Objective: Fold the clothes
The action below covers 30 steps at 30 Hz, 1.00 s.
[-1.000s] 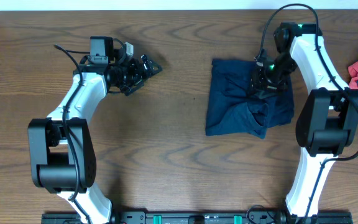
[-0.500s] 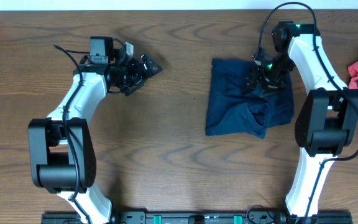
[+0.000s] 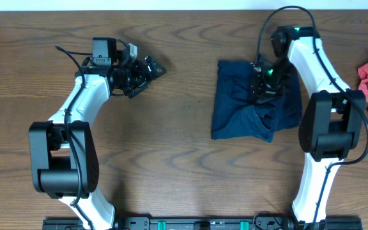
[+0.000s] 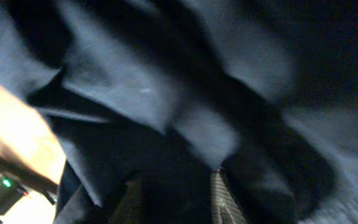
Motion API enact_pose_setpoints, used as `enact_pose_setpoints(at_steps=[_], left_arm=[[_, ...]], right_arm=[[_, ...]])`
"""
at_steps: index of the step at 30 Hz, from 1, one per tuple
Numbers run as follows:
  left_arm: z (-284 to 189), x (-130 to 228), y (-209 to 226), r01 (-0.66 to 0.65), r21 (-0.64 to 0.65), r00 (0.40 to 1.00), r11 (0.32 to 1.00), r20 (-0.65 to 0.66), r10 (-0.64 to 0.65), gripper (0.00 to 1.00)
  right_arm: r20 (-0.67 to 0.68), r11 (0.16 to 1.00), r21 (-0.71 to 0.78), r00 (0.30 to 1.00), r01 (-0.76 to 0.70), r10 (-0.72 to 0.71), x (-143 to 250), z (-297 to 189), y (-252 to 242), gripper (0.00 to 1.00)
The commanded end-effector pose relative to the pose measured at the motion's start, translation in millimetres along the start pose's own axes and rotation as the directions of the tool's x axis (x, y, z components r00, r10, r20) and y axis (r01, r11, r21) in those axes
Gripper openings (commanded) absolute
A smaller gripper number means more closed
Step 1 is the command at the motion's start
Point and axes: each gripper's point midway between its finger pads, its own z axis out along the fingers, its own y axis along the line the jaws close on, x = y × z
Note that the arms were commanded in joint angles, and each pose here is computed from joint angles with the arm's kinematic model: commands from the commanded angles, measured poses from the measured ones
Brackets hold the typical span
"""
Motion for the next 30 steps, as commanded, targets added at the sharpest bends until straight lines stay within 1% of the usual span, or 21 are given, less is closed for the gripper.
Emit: enact_pose_setpoints(at_steps=[1, 3, 8, 9, 10, 11, 13, 14, 15, 16, 17, 19, 22, 25, 30], left_arm=[[-6.8, -3.9, -14.1, -0.049, 0.026, 0.999, 0.998, 0.013, 0.048, 0.99], [-6.8, -3.9, -14.1, -0.049, 0.026, 0.999, 0.998, 0.013, 0.048, 0.99], [-6.8, -3.9, -14.1, -0.049, 0.026, 0.999, 0.998, 0.013, 0.048, 0.99], [-6.8, -3.9, -14.1, -0.049, 0.026, 0.999, 0.998, 0.013, 0.048, 0.99], [-6.8, -3.9, -14.1, -0.049, 0.026, 0.999, 0.998, 0.013, 0.048, 0.99], [-6.7, -3.8, -14.0, -0.048, 0.026, 0.999, 0.998, 0.013, 0.048, 0.98], [-6.8, -3.3, -13.7, -0.046, 0.025, 0.999, 0.999, 0.011, 0.046, 0.98], [-6.8, -2.8, -13.4, -0.045, 0.024, 0.999, 0.999, 0.009, 0.045, 0.98], [-6.8, -2.3, -13.1, -0.044, 0.023, 0.999, 0.999, 0.007, 0.043, 0.98], [-6.7, -1.7, -12.6, -0.049, 0.021, 0.999, 0.999, 0.005, 0.048, 0.98], [-6.7, -1.1, -12.3, -0.058, 0.020, 0.998, 0.998, 0.003, 0.058, 0.98], [-6.7, -0.1, -11.7, -0.061, 0.017, 0.998, 0.998, -0.001, 0.061, 0.98], [-6.7, 0.7, -11.3, -0.059, 0.016, 0.998, 0.998, -0.004, 0.059, 0.98], [-6.7, 0.6, -11.3, -0.059, 0.016, 0.998, 0.998, -0.003, 0.059, 0.98], [-6.7, 0.7, -11.1, -0.058, 0.016, 0.998, 0.998, -0.004, 0.058, 0.98]], right_arm=[[-0.021, 1.000, 0.000, 1.000, 0.017, -0.017, 1.7, 8.2, 6.8, 0.12], [-0.018, 1.000, 0.001, 1.000, 0.022, -0.022, 0.9, 8.7, 8.0, 0.02], [-0.012, 1.000, 0.000, 1.000, 0.018, -0.018, -0.5, 7.9, 6.1, 0.02], [-0.011, 1.000, 0.000, 1.000, 0.016, -0.016, -0.7, 7.5, 5.0, 0.11], [-0.010, 1.000, 0.000, 1.000, 0.015, -0.015, -0.8, 7.3, 4.3, 0.35], [-0.016, 1.000, 0.003, 1.000, 0.019, -0.019, 0.6, 7.2, 3.5, 0.55], [-0.031, 0.999, 0.001, 0.998, 0.051, -0.051, 4.1, 9.7, 3.5, 0.73], [-0.040, 0.999, 0.001, 0.998, 0.051, -0.051, 6.3, 11.7, 3.5, 0.78], [-0.051, 0.999, 0.001, 0.997, 0.051, -0.051, 8.9, 14.8, 3.6, 0.77], [-0.059, 0.999, 0.000, 0.997, 0.053, -0.052, 10.8, 17.5, 3.3, 0.72], [-0.064, 0.999, 0.000, 0.997, 0.051, -0.051, 11.8, 19.9, 2.6, 0.63], [-0.064, 0.999, -0.005, 0.997, 0.050, -0.050, 11.8, 23.9, 1.6, 0.38], [-0.060, 0.999, -0.007, 0.997, 0.050, -0.051, 10.9, 26.4, 0.9, 0.28], [-0.056, 0.999, -0.007, 0.997, 0.052, -0.052, 10.0, 26.5, 0.9, 0.02], [-0.008, 1.000, -0.017, 1.000, 0.026, -0.026, 1.1, 15.5, -1.8, 0.01]])
